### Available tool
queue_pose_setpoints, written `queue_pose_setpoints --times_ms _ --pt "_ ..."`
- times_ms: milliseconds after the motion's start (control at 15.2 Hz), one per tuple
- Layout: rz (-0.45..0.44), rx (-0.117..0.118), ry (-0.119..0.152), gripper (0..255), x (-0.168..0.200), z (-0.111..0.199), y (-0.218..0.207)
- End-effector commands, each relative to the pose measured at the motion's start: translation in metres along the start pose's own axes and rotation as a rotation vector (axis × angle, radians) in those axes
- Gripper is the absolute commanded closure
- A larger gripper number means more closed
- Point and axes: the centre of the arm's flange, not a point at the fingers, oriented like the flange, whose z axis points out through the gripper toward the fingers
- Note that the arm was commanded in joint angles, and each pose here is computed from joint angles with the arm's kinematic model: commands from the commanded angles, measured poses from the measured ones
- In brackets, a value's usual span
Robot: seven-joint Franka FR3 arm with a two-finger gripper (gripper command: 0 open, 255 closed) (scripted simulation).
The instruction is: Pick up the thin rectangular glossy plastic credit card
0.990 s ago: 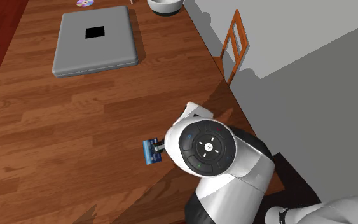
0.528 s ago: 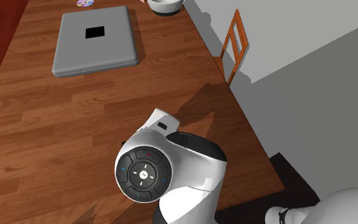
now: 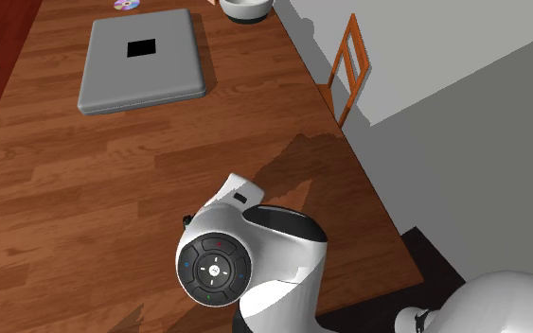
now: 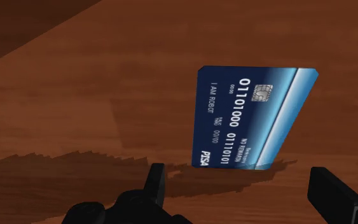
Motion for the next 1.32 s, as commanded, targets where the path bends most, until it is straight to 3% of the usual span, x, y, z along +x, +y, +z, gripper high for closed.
queue_pose_setpoints --times_ms 0,594,1254 --pt "0.000 0.000 0.000 255 -0.001 0.002 0.001" --pt "0.000 0.000 0.000 255 -0.001 0.001 0.000" --pt "0.000 0.000 0.000 255 0.028 -0.043 0.000"
